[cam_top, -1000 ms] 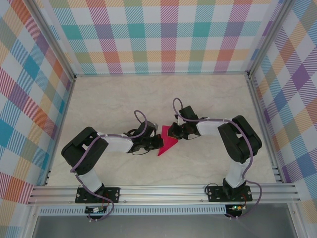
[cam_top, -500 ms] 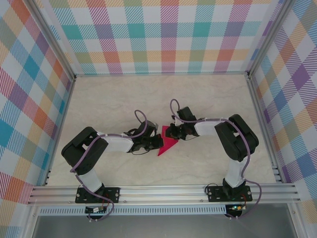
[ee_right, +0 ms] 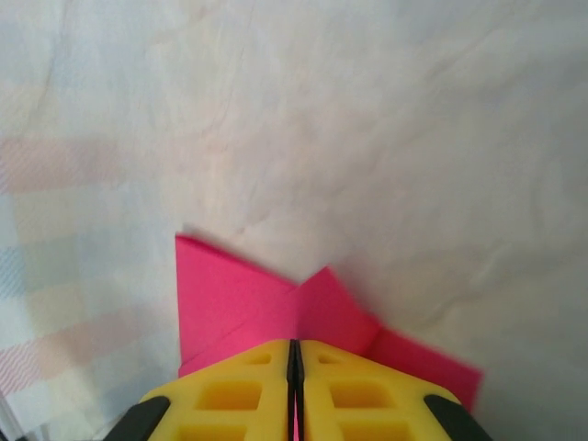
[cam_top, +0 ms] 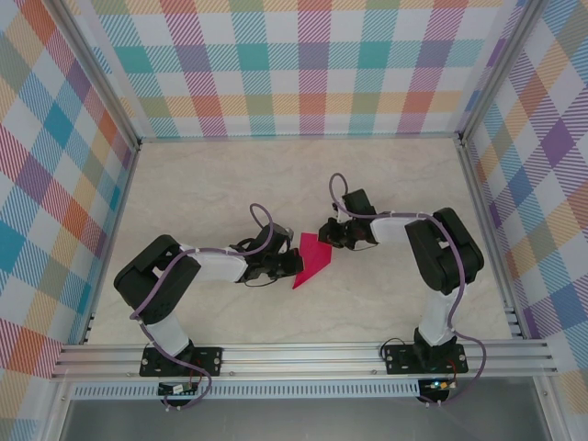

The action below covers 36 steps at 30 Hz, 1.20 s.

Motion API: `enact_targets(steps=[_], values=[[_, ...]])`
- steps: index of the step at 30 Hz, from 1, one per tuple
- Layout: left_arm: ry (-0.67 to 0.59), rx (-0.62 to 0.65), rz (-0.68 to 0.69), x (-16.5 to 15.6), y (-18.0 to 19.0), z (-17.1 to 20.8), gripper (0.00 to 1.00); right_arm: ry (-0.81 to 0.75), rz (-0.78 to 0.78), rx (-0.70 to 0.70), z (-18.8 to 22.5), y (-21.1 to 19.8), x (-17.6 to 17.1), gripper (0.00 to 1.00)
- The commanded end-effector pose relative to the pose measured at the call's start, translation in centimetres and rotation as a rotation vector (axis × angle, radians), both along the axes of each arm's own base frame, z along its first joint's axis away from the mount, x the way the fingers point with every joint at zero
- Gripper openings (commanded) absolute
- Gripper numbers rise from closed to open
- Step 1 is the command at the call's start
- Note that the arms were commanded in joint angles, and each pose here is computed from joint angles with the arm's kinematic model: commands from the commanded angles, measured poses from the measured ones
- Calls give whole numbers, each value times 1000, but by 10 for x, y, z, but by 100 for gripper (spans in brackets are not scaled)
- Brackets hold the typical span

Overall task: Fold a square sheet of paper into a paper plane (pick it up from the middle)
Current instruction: Fourth fold the wing at the center of the table.

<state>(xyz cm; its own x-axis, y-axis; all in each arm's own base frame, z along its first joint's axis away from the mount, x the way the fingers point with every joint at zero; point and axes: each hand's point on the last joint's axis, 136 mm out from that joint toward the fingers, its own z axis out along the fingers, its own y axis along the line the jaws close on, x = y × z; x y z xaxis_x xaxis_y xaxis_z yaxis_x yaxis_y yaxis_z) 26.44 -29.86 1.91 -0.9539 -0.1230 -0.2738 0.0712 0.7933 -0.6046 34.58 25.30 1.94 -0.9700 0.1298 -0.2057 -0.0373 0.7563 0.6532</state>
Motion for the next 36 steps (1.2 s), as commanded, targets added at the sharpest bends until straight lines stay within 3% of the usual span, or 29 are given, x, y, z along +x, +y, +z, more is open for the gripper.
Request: enact_targets(steps=[1, 11, 20, 27, 36], values=[[133, 167, -3, -30, 36, -38, 0, -55, -21, -40, 1, -8, 21, 11], [133, 165, 3, -30, 36, -38, 0, -120, 3, 65, 53, -2, 5, 12], [130, 163, 5, -27, 34, -37, 0, 1, 119, 112, 30, 25, -30, 13], [137, 170, 5, -29, 36, -38, 0, 42, 93, 55, 7, 22, -20, 11], [143, 172, 6, -31, 37, -40, 0, 55, -60, -25, -9, -15, 16, 11]])
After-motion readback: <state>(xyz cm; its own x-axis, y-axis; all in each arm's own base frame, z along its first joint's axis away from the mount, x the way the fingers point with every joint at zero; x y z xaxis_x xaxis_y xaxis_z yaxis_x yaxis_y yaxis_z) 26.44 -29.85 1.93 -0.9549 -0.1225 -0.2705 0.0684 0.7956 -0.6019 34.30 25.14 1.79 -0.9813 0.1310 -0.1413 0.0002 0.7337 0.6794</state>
